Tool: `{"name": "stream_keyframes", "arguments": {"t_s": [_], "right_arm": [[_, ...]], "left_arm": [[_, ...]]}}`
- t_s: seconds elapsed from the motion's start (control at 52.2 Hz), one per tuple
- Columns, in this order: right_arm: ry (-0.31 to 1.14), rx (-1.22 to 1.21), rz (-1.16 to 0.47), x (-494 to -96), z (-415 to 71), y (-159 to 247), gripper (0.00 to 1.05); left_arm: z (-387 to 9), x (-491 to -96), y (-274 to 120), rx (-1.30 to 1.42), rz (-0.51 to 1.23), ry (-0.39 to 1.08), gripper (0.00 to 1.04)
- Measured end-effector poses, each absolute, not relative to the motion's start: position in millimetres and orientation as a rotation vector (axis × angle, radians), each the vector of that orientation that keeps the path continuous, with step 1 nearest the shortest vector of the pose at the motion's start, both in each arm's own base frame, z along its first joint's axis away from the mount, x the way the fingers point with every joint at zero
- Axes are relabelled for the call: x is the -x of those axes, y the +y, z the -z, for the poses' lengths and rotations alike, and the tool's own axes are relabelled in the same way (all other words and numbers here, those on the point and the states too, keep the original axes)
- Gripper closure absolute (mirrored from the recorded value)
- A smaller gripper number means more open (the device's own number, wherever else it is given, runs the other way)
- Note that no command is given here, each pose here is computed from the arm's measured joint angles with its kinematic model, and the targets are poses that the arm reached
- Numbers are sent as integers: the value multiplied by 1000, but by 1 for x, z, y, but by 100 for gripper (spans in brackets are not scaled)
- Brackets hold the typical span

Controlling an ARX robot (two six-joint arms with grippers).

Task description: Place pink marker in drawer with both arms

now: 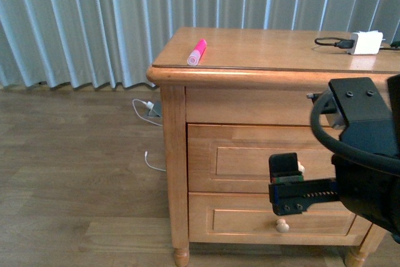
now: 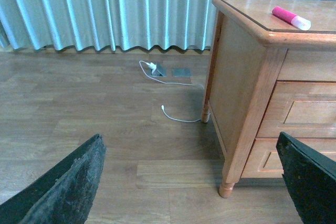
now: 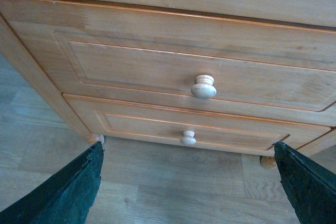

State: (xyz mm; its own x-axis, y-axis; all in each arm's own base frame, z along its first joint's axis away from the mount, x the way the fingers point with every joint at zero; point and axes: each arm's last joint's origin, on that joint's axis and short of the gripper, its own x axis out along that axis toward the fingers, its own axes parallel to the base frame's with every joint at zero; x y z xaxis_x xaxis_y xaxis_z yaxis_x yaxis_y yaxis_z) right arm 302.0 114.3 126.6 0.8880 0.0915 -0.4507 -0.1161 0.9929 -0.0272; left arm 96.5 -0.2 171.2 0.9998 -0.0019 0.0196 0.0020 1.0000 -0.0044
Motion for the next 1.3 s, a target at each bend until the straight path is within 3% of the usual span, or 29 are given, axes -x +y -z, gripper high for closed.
{"name": "stream_keyframes", "arguments": {"t_s": [0.536, 1.188, 1.303], "right_arm": [[491, 32, -24, -379, -89, 119, 8], [495, 22, -29, -391, -75, 114, 8], [494, 21, -33, -391, -74, 114, 23]], "left_arm": [[-171, -96, 0, 4, 2, -20, 6], [-171, -96, 0, 4, 2, -20, 6], [-171, -96, 0, 4, 2, -20, 6]]}}
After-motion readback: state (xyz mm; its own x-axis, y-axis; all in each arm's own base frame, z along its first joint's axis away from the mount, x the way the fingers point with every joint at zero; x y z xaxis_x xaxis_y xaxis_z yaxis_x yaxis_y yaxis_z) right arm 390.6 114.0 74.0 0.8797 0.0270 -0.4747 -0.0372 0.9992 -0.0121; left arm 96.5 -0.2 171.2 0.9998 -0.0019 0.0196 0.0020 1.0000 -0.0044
